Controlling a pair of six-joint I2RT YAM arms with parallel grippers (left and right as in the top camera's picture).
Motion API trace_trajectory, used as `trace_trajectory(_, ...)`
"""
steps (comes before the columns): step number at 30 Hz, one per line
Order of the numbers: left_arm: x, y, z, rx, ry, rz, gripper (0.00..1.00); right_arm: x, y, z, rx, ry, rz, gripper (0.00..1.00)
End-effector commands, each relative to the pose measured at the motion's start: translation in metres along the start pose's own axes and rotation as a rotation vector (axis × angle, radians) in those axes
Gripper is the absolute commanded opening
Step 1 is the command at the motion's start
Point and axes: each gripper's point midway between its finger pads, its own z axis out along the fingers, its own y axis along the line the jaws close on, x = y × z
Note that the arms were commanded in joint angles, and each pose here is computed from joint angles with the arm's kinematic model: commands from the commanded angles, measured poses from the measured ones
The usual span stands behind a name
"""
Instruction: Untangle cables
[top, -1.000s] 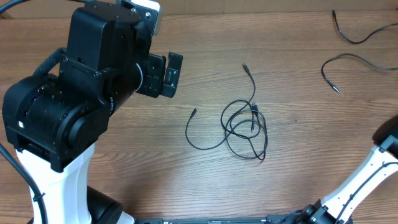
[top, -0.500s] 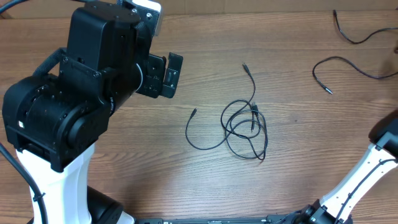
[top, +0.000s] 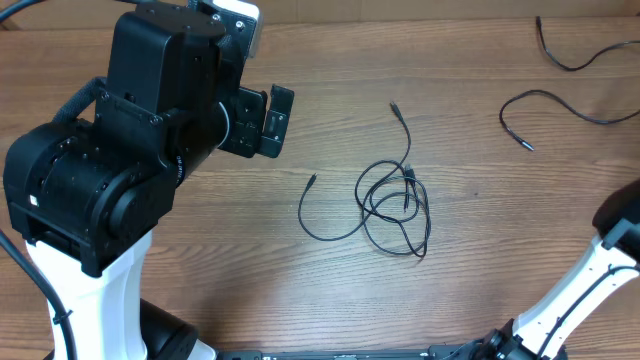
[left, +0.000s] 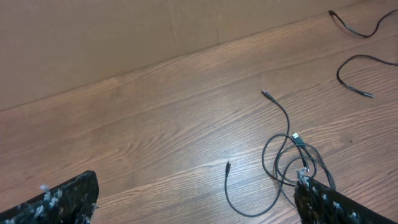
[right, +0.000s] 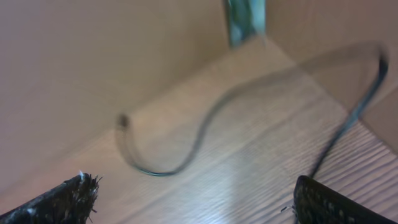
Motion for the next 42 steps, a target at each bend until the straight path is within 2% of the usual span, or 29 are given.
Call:
trace_trajectory(1,0.0,0.0,-0.002,-0.007,-0.005,0.035,1.0,-0.058,0.065,-0.091,-0.078,-0.155,-0.026,1.0)
trace_trajectory(6,0.0,0.0,-0.002,-0.007,-0.005,0.046,1.0,-0.041,0.097,-0.101,-0.103,-0.089,-0.045,1.0)
trace_trajectory(13,-0.004,0.0,-0.002,-0.005,-0.019,0.038,1.0,0.024,0.116,-0.068,-0.113,0.14,-0.011,1.0)
trace_trajectory(23,-0.007,-0.001,-0.002,-0.004,-0.032,0.028,1.0,0.13,0.127,-0.018,-0.037,0.43,0.265,0.98)
trace_trajectory(25,-0.007,-0.001,-0.002,-0.004,-0.032,0.028,1.0,0.155,0.124,-0.003,0.017,0.462,0.301,0.95)
trace_trajectory(31,-0.007,-0.001,-0.002,-0.004,-0.032,0.028,1.0,0.213,0.112,0.032,0.157,0.472,0.417,0.93)
trace_trajectory(32,-0.006,-0.001,-0.002,-0.005,-0.029,0.029,1.0,0.223,0.108,0.037,0.186,0.47,0.449,0.88)
trace_trajectory(33,-0.005,-0.001,-0.002,-0.005,-0.027,0.029,1.0,0.233,0.102,0.04,0.229,0.467,0.497,0.64)
trace_trajectory(34,-0.004,0.0,-0.002,-0.005,-0.022,0.03,1.0,0.245,0.095,0.041,0.285,0.465,0.579,0.49)
trace_trajectory(35,-0.003,0.0,-0.002,-0.006,-0.017,0.031,1.0,0.256,0.091,0.041,0.325,0.469,0.661,0.45)
trace_trajectory(36,-0.003,0.0,-0.002,-0.006,-0.015,0.032,1.0,0.261,0.089,0.042,0.344,0.47,0.713,0.47)
trace_trajectory(38,-0.001,0.0,-0.002,-0.006,-0.009,0.033,1.0,0.269,0.087,0.043,0.373,0.463,0.817,0.71)
trace_trajectory(40,0.0,0.0,-0.002,-0.006,-0.005,0.034,1.0,0.268,0.087,0.045,0.392,0.441,0.908,0.88)
trace_trajectory(41,0.0,0.0,-0.002,-0.006,-0.005,0.034,1.0,0.265,0.089,0.047,0.387,0.429,0.939,0.93)
trace_trajectory(42,0.0,0.0,-0.002,-0.006,-0.005,0.034,1.0,0.261,0.091,0.05,0.373,0.414,0.974,0.94)
